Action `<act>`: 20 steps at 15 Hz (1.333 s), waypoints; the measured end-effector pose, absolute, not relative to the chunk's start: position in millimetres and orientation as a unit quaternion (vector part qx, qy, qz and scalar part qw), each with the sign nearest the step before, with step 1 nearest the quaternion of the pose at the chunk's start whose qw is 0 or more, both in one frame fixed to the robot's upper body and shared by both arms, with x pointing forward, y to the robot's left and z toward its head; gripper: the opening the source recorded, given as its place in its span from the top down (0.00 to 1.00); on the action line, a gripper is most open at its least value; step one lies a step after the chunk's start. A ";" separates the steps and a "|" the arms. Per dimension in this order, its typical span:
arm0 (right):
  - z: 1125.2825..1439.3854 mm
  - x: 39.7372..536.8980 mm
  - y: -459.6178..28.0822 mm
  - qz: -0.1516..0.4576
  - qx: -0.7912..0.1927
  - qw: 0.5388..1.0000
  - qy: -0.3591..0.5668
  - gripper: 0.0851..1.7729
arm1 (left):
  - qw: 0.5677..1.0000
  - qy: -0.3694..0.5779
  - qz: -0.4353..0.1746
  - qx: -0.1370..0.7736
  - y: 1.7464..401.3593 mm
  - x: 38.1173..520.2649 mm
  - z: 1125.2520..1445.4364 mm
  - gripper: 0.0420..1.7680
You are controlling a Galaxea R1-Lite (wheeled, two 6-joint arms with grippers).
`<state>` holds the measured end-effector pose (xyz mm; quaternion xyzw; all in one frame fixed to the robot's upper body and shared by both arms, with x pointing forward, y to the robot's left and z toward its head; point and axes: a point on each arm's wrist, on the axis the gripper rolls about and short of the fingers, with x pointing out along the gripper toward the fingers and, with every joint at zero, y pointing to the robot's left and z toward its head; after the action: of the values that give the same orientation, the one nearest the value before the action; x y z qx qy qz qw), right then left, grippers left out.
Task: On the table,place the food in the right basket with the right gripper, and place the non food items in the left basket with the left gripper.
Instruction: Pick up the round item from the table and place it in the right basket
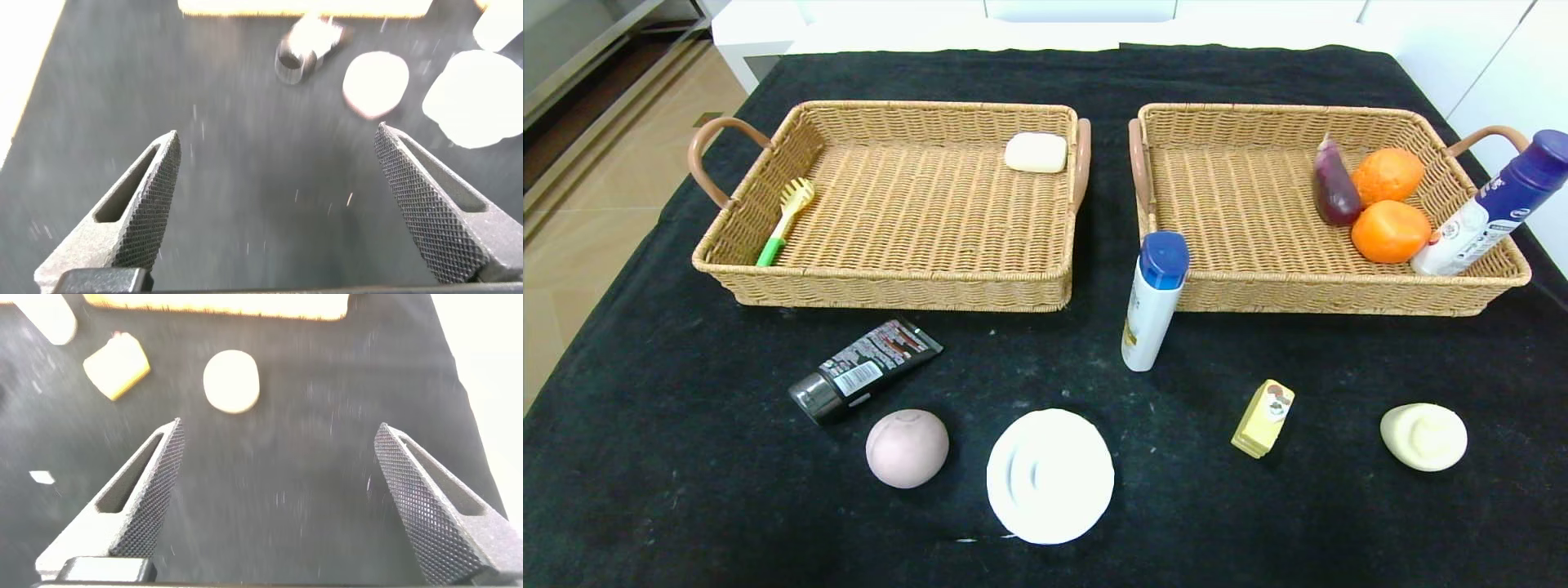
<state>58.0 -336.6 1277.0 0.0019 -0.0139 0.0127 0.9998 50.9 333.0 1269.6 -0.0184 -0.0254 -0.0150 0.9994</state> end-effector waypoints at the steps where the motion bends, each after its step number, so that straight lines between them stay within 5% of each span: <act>1: 1293.0 60.8 -336.3 0.020 0.002 1.000 -0.017 0.04 | 0.999 -0.029 -0.017 -0.019 333.2 52.2 1287.3 0.03; 9: 1379.3 127.0 -332.8 0.072 0.002 0.997 0.031 0.04 | 0.992 -0.011 -0.126 -0.019 329.4 103.8 1392.2 0.03; 20: 1389.0 214.5 -312.8 0.142 0.000 0.983 0.118 0.04 | 0.949 0.065 -0.309 -0.016 286.0 200.8 1413.3 0.03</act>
<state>214.5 -312.8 1389.0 -0.0002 0.1180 0.1422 0.9828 200.8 286.0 1413.3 -0.0162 0.0649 -0.3089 0.9488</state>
